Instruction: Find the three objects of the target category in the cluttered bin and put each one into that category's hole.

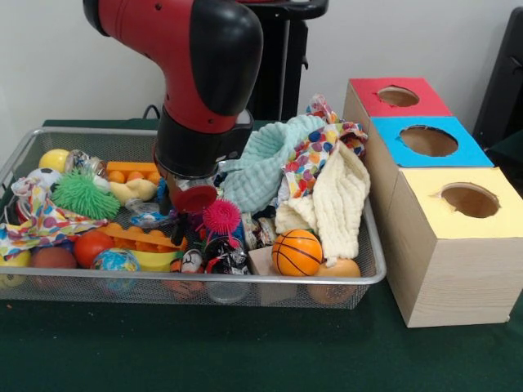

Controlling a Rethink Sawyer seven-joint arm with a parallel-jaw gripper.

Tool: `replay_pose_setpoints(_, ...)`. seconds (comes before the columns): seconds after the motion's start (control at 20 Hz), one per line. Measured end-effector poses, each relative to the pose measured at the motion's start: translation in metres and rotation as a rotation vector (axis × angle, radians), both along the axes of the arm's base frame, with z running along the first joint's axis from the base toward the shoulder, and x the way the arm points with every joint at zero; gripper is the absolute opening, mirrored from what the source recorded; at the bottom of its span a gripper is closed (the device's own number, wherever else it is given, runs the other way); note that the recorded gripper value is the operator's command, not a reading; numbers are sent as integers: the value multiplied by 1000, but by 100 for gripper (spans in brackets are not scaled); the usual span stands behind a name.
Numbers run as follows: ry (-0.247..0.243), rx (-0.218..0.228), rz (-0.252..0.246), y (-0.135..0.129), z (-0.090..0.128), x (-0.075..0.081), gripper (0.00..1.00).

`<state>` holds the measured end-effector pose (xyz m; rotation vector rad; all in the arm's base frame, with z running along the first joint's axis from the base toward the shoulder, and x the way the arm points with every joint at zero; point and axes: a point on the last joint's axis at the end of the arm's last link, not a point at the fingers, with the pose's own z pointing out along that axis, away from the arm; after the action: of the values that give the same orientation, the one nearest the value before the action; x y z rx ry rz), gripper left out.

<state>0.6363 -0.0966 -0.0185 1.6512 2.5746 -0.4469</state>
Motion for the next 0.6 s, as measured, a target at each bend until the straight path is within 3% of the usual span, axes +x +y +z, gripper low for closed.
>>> replay_pose_setpoints(0.6, -11, 3, 4, 5, 14, 6, 100)
